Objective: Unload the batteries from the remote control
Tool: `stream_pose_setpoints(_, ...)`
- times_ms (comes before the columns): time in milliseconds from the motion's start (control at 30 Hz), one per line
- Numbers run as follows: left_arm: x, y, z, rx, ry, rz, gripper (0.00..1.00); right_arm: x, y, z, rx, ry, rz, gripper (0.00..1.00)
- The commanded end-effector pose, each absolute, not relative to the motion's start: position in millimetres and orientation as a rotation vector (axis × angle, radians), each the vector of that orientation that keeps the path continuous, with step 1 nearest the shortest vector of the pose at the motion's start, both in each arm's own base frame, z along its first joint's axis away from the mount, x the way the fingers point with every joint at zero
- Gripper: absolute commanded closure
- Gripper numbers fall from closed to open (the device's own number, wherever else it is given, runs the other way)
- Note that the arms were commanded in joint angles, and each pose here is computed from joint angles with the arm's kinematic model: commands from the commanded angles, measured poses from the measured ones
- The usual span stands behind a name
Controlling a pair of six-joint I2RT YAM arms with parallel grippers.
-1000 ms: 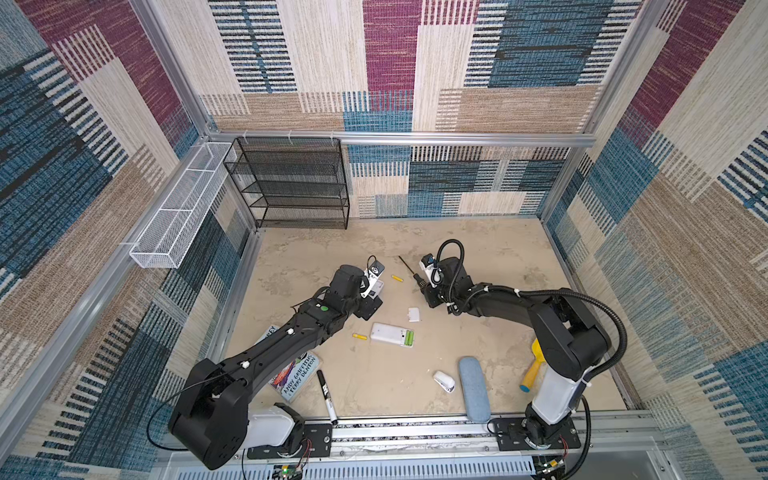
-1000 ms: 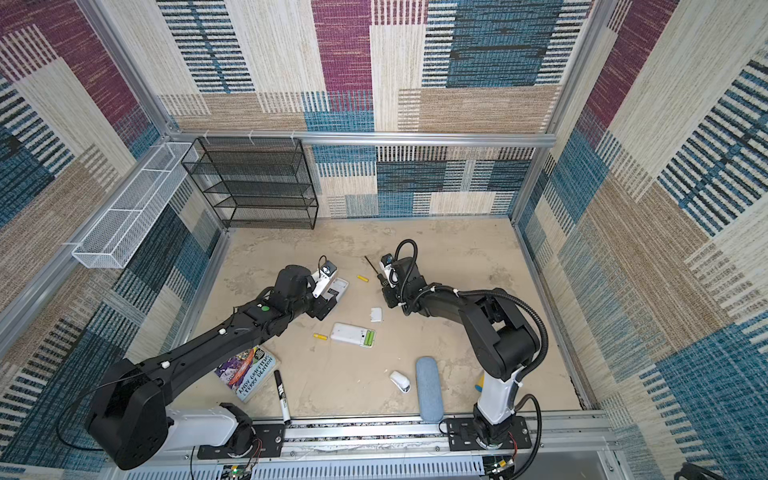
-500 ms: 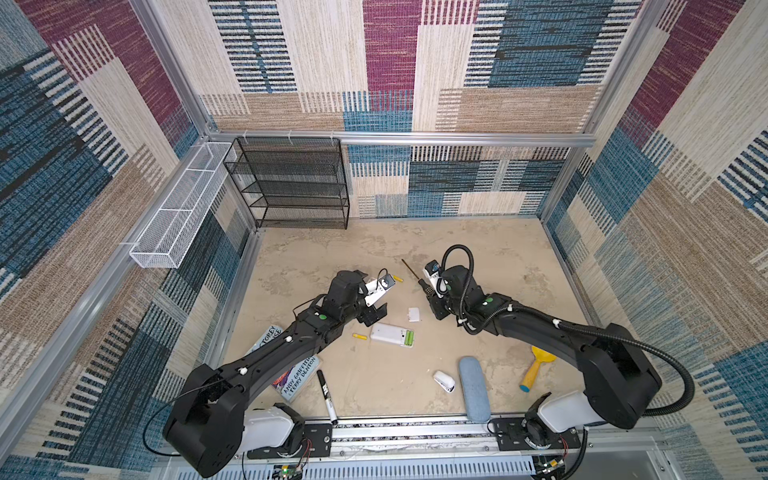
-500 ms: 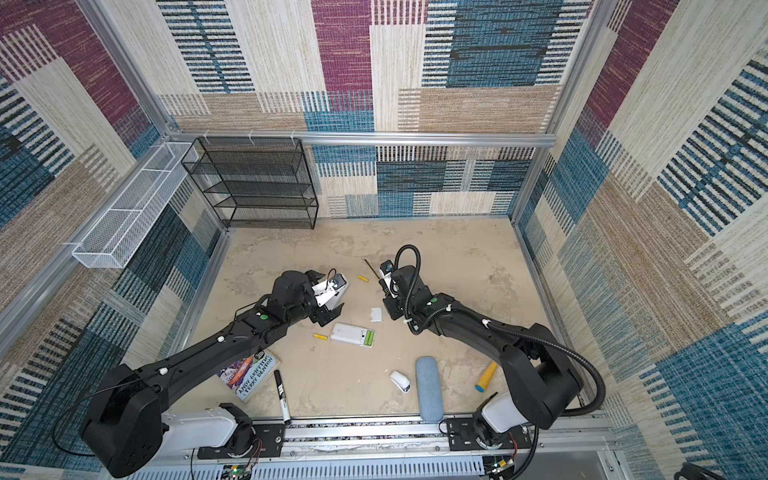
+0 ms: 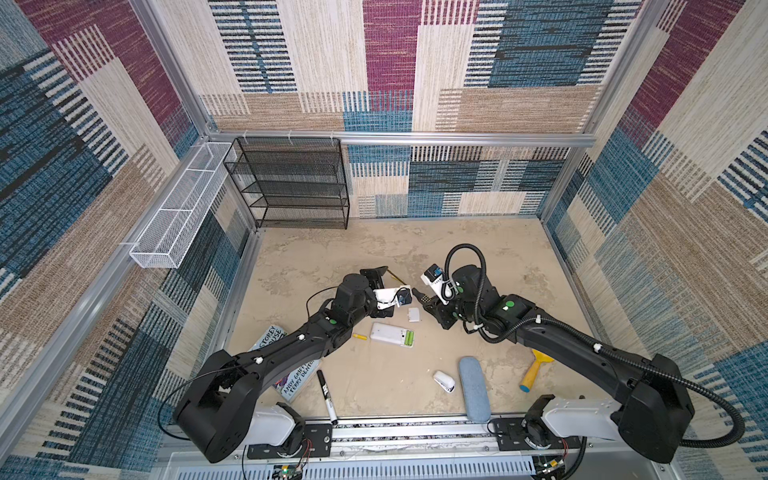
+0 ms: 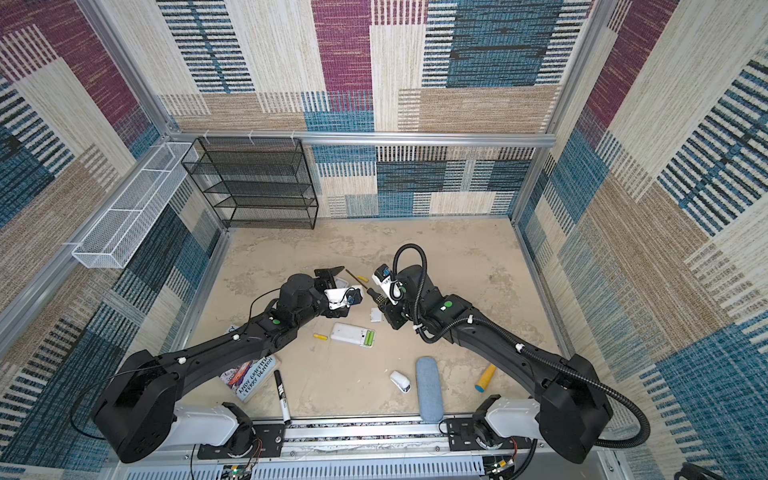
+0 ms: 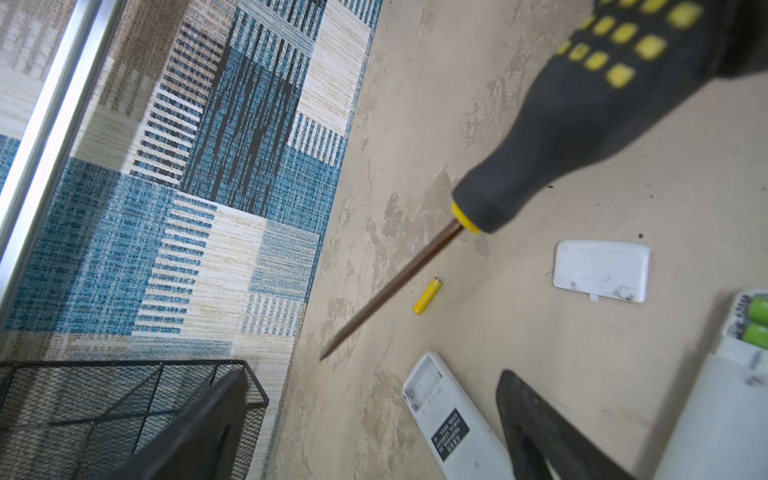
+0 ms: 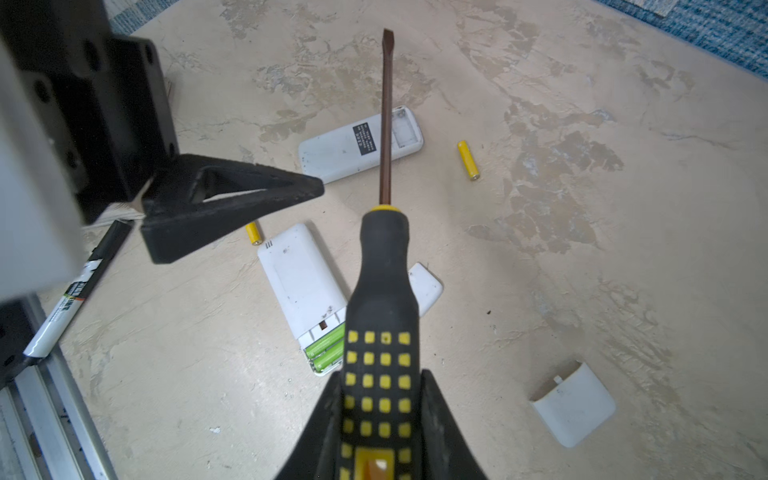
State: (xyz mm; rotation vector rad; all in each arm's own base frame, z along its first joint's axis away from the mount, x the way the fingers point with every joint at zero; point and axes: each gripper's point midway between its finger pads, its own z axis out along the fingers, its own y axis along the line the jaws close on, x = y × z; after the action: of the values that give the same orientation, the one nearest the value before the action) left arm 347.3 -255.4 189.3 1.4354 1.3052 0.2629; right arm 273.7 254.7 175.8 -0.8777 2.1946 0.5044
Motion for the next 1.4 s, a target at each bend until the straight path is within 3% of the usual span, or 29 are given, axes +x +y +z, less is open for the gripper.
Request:
stream_pose_setpoints(0, 350, -268, 205, 1.462, 1.191, 0.273, 0.08, 263, 261, 186, -0.93, 2.171, 0.574, 1.0)
stream_pose_setpoints(433, 362, -274, 205, 1.494, 1.132, 0.34, 0.37, 253, 267, 195, -0.985, 2.147, 0.636, 1.0)
stream_pose_setpoints(933, 366, -270, 200, 1.447, 1.093, 0.401, 0.85, 258, 274, 198, -1.006, 2.129, 0.642, 1.0)
stream_pose_setpoints(1067, 368, -268, 205, 1.407, 1.09, 0.41, 1.0, 259, 274, 197, -1.003, 2.124, 0.636, 0.93)
stream_pose_setpoints(1200, 367, -268, 208, 1.384, 1.08, 0.412, 1.0, 259, 272, 195, -0.991, 2.102, 0.637, 0.85)
stream_pose_setpoints(1367, 366, -266, 210, 1.361, 1.076, 0.408, 1.0, 261, 269, 207, -0.943, 2.057, 0.636, 0.68)
